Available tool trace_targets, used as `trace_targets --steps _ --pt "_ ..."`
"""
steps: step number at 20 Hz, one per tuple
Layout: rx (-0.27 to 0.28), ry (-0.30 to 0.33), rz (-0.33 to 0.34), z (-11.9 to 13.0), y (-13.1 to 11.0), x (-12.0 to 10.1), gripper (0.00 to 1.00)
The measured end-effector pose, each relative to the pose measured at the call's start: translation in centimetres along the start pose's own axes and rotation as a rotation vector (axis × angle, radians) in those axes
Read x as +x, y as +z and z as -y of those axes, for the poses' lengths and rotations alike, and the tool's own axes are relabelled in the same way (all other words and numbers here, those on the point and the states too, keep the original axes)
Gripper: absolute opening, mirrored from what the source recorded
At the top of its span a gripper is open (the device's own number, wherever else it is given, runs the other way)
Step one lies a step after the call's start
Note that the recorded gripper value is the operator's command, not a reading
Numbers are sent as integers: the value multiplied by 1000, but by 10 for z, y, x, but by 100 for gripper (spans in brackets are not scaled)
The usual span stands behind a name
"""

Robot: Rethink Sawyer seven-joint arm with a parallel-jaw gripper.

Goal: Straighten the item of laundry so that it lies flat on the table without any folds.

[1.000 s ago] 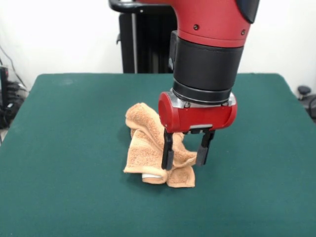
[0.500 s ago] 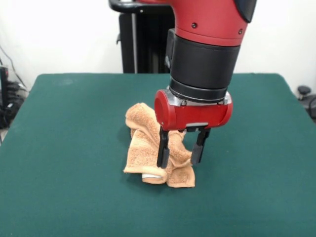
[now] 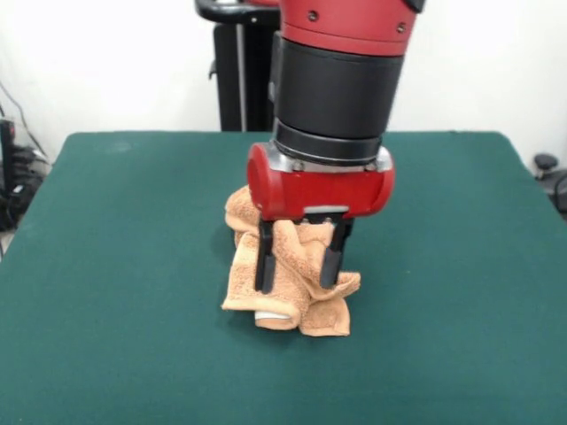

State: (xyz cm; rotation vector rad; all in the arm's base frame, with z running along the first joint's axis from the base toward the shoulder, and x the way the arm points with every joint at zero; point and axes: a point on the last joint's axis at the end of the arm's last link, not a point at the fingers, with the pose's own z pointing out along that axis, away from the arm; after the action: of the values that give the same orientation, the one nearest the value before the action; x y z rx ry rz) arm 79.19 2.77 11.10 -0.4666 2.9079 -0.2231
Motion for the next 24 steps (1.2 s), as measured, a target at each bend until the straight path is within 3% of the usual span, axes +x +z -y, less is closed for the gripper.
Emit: trace_targets --steps 13,24 --pt "46 15 -19 48 3 18 100" --pt "41 -20 -14 38 12 16 100"
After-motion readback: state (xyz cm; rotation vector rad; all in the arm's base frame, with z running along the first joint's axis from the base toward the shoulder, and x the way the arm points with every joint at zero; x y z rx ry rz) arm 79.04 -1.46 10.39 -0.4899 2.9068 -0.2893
